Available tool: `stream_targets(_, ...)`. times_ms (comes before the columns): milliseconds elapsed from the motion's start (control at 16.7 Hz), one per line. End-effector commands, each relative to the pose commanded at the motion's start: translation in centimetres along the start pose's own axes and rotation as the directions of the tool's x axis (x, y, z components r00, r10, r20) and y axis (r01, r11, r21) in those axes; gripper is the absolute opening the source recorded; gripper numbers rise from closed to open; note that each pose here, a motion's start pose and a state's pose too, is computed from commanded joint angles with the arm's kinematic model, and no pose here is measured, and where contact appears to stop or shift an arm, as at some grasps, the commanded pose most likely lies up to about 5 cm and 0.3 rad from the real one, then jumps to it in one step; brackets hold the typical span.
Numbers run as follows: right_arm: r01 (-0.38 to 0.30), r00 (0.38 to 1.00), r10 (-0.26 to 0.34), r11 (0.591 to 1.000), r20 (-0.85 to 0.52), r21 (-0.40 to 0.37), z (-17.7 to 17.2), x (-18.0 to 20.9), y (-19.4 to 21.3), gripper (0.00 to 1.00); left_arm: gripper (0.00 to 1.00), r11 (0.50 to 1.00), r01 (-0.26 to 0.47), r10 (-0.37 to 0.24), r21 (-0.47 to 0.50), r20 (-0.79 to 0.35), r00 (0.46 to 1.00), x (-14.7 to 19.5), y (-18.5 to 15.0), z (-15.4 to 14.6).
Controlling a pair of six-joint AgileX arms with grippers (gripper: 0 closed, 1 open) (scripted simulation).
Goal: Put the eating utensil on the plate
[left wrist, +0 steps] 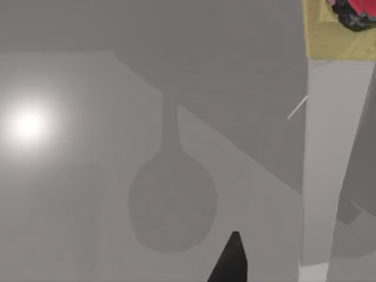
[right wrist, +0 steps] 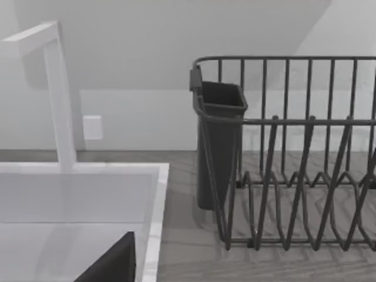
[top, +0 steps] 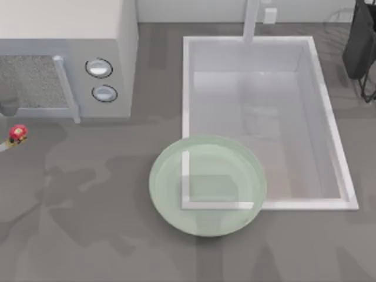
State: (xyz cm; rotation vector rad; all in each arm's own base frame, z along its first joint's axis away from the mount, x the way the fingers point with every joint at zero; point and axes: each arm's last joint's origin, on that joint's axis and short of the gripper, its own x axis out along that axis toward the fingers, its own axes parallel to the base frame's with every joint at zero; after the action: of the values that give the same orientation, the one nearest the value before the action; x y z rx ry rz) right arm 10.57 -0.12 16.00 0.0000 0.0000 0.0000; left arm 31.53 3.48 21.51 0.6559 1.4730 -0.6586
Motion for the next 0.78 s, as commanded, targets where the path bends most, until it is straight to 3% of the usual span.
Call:
stream_targets(120, 0.000, 1.000, 0.000, 1.000, 0.000, 0.000, 0.0, 0.0, 0.0, 1.00, 0.00, 0.997, 0.012, -0.011, 0.079, -0.005, 1.000, -0.7, -1.1, 1.3)
stream_targets(300, 0.000, 1.000, 0.000, 1.000, 0.000, 0.000, 0.0, 0.0, 0.0, 1.00, 0.00, 0.961, 0.003, -0.002, 0.277, -0.006, 1.000, -2.2, -4.0, 5.4)
stream_targets(540, 0.000, 1.000, 0.000, 1.000, 0.000, 0.000, 0.0, 0.0, 0.0, 1.00, 0.00, 0.842, -0.026, 0.026, 0.540, 0.007, 1.000, -3.4, -10.0, 12.8)
stream_targets(780, 0.000, 1.000, 0.000, 1.000, 0.000, 0.000, 0.0, 0.0, 0.0, 1.00, 0.00, 0.736, -0.049, 0.032, 0.675, 0.037, 0.999, -2.4, -17.0, 19.6)
